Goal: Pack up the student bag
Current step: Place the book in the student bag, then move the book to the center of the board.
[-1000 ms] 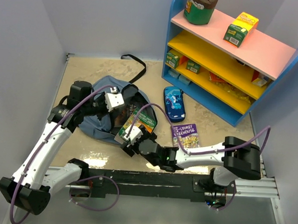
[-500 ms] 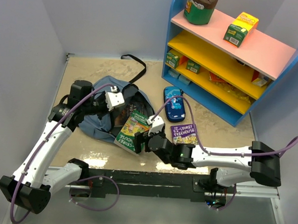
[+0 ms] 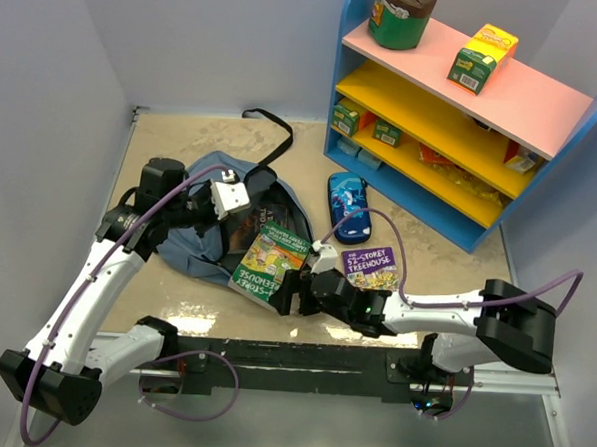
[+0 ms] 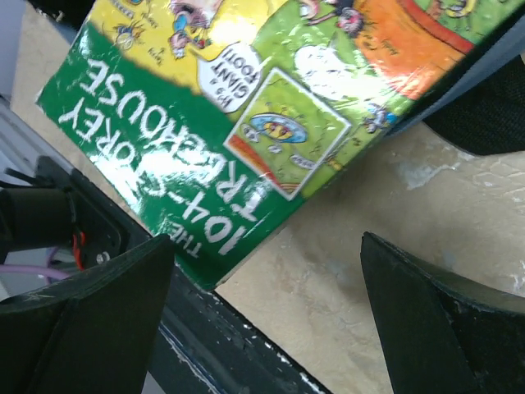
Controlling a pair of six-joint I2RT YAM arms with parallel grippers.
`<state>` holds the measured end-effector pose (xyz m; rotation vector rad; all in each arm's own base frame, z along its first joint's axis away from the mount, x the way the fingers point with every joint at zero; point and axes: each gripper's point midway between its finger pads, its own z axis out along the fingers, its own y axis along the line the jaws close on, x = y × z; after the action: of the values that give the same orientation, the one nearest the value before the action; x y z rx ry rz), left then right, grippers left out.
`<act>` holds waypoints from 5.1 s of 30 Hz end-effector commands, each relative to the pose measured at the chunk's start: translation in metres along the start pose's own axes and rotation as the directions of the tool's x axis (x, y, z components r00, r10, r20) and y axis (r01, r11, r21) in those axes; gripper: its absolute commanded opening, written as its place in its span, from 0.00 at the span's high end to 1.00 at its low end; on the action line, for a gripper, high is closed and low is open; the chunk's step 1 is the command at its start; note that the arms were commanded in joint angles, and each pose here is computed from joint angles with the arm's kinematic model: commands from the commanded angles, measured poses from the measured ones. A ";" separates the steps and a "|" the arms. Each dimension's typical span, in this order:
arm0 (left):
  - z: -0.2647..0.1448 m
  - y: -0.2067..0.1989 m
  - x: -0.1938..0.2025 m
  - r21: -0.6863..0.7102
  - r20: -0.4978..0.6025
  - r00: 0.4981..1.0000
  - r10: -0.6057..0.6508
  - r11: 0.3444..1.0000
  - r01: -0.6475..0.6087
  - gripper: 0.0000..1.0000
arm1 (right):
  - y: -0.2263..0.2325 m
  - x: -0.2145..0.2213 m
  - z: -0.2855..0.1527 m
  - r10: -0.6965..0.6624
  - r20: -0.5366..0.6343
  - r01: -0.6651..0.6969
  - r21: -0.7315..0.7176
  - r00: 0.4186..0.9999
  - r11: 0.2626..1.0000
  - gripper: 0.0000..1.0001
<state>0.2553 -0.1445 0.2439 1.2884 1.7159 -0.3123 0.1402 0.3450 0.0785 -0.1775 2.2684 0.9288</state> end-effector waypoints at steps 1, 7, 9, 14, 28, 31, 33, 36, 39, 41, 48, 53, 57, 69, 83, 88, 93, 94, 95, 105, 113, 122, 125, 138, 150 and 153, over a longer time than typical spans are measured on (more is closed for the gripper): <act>-0.012 0.012 -0.037 -0.040 0.106 0.992 0.066 0.997 -0.062 1.00 | 0.026 -0.020 -0.001 0.172 0.025 -0.163 -0.206 0.985 0.965 0.01; -0.013 0.014 -0.039 -0.045 0.104 0.992 0.066 0.997 -0.062 1.00 | 0.037 -0.023 0.009 0.293 -0.008 -0.274 -0.376 0.956 0.885 0.01; -0.012 0.015 -0.038 -0.045 0.099 0.993 0.065 0.997 -0.061 1.00 | 0.052 -0.028 0.004 0.334 -0.032 -0.310 -0.464 0.942 0.830 0.01; -0.009 0.016 -0.039 -0.038 0.102 0.993 0.054 0.998 -0.050 1.00 | 0.063 -0.028 0.010 0.391 -0.088 -0.375 -0.535 0.916 0.757 0.27; -0.006 0.011 -0.035 -0.019 0.107 0.993 0.047 0.999 -0.045 1.00 | 0.040 -0.088 0.019 0.056 0.024 -0.047 -0.291 0.998 0.955 1.00; -0.009 0.010 -0.038 -0.023 0.115 0.992 0.054 0.998 -0.052 1.00 | 0.014 -0.093 0.048 0.047 -0.078 -0.063 -0.220 0.996 0.973 1.00; -0.012 0.010 -0.039 -0.030 0.119 0.991 0.063 0.998 -0.060 1.00 | 0.007 -0.087 0.062 0.054 -0.173 -0.090 -0.211 0.984 0.973 1.00; -0.015 0.009 -0.039 -0.037 0.120 0.990 0.075 0.997 -0.071 1.00 | 0.004 -0.080 0.071 0.043 -0.250 -0.096 -0.205 0.967 0.974 1.00; -0.016 0.008 -0.038 -0.041 0.119 0.990 0.081 0.996 -0.076 1.00 | 0.001 -0.066 0.076 0.039 -0.318 -0.108 -0.203 0.947 0.973 1.00; -0.017 0.007 -0.038 -0.042 0.122 0.989 0.084 0.996 -0.079 1.00 | -0.004 -0.058 0.076 0.029 -0.346 -0.100 -0.190 0.938 0.977 1.00; -0.015 0.007 -0.039 -0.039 0.131 0.988 0.082 0.996 -0.077 1.00 | 0.003 -0.057 0.074 -0.006 -0.374 -0.082 -0.219 0.927 0.972 1.00; -0.017 0.005 -0.044 -0.027 0.147 0.986 0.083 0.996 -0.079 1.00 | 0.005 -0.066 0.094 -0.008 -0.410 -0.072 -0.179 0.912 0.981 0.94; -0.020 0.002 -0.047 -0.014 0.153 0.984 0.090 0.996 -0.089 1.00 | 0.014 -0.100 0.114 -0.016 -0.337 -0.032 -0.134 0.941 0.990 0.34; -0.017 0.000 -0.041 -0.003 0.142 0.986 0.084 0.996 -0.085 1.00 | 0.000 -0.164 0.061 -0.063 -0.001 0.063 0.061 0.998 0.996 0.36; -0.013 0.001 -0.035 -0.009 0.132 0.989 0.067 0.998 -0.066 1.00 | -0.166 -0.137 -0.096 -0.008 0.203 -0.144 0.720 0.979 0.679 0.01; -0.011 0.000 -0.034 -0.007 0.128 0.990 0.061 0.998 -0.061 1.00 | -0.188 -0.117 -0.111 0.077 0.217 -0.211 0.707 0.973 0.675 0.01; -0.014 -0.001 -0.035 -0.009 0.133 0.989 0.058 0.998 -0.058 1.00 | -0.190 -0.114 -0.114 0.159 0.206 -0.260 0.723 0.965 0.640 0.01; -0.014 -0.001 -0.035 -0.008 0.134 0.989 0.058 0.998 -0.058 1.00 | -0.198 -0.112 -0.114 0.175 0.201 -0.267 0.735 0.964 0.623 0.01; -0.014 -0.001 -0.035 -0.009 0.135 0.989 0.058 0.998 -0.057 1.00 | -0.203 -0.109 -0.114 0.190 0.197 -0.273 0.741 0.962 0.613 0.01; -0.018 -0.001 -0.041 -0.015 0.150 0.987 0.057 0.998 -0.055 1.00 | -0.274 -0.112 -0.104 0.333 0.268 -0.417 0.726 0.904 0.547 0.01; -0.020 -0.001 -0.037 -0.028 0.141 0.988 0.062 0.998 -0.059 1.00 | -0.257 -0.081 -0.078 0.453 0.167 -0.451 0.615 0.876 0.647 0.01; -0.019 -0.001 -0.040 -0.028 0.153 0.987 0.046 0.999 -0.043 1.00 | -0.219 -0.046 -0.093 0.550 0.127 -0.533 0.500 0.825 0.683 0.01; -0.017 -0.001 -0.039 -0.025 0.153 0.987 0.038 0.999 -0.034 1.00 | -0.201 -0.043 -0.095 0.556 0.112 -0.538 0.465 0.824 0.703 0.01; -0.006 -0.013 -0.025 0.017 0.150 0.989 0.004 1.000 -0.007 1.00 | -0.111 -0.083 -0.061 0.494 0.075 -0.491 0.315 0.866 0.812 0.01; 0.012 -0.033 -0.019 0.112 0.168 0.985 -0.025 0.994 0.006 1.00 | -0.059 -0.075 -0.028 0.530 0.008 -0.524 0.172 0.848 0.834 0.01; 0.013 -0.033 -0.020 0.113 0.173 0.985 -0.026 0.994 0.006 1.00 | -0.045 -0.083 -0.032 0.511 0.023 -0.509 0.137 0.859 0.850 0.02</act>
<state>0.2341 -0.1666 0.2295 1.2920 1.6568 -0.4708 0.1900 0.2547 0.0804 0.5173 2.5599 0.8718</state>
